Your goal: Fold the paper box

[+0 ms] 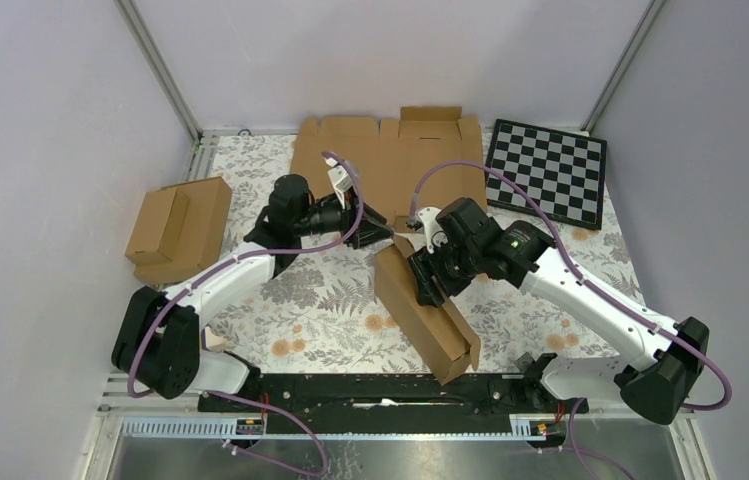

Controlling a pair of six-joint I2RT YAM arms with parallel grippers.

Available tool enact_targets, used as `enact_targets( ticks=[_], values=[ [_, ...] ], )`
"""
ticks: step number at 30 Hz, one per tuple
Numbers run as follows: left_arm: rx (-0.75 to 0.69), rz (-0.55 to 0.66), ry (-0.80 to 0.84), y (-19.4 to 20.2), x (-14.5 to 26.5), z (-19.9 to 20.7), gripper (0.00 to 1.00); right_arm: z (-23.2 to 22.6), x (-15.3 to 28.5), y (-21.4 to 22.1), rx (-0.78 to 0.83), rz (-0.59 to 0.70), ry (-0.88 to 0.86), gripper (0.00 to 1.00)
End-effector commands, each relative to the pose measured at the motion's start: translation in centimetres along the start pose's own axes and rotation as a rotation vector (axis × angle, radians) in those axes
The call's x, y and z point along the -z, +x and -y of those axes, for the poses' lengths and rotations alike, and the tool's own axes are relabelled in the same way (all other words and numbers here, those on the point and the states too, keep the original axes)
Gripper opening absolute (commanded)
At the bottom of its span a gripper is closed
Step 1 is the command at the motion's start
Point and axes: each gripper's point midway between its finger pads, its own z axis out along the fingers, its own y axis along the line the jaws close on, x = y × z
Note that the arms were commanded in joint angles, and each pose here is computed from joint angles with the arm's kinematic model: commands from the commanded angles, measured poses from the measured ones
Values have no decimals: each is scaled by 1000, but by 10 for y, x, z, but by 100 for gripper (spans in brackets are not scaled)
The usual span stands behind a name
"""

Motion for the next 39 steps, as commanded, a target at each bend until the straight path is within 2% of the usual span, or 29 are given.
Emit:
enact_targets(
  ticks=[1,5,8,13,20,28,33,36,37,38,39],
  values=[
    [-84,23,-10,-14,-1,4,53,-3,4,-2,22,-2,-6,65],
    [-84,45,5,-20,1,10,67,-3,7,-5,24,10,2,61],
    [-69,46,-32,-25,3,7,69,-5,8,-5,27,15,-10,58],
    [-78,55,-7,-30,11,17,75,-6,9,-6,27,19,-13,57],
    [-105,44,17,-34,20,28,77,-8,12,-7,30,23,-20,54],
    [-191,13,-6,-24,17,15,73,-10,13,-9,34,16,-32,53],
    [-228,4,-29,-27,10,2,76,-12,12,-10,31,12,-42,52],
    [-214,-25,29,-24,4,4,75,-12,12,-10,30,13,-41,52],
    [-203,-38,54,-22,2,6,71,-12,12,-10,30,12,-41,52],
    [-192,-49,80,-20,1,8,63,-12,12,-10,30,12,-43,52],
    [-183,-58,94,-18,-1,9,51,-12,12,-10,27,11,-42,52]
  ],
)
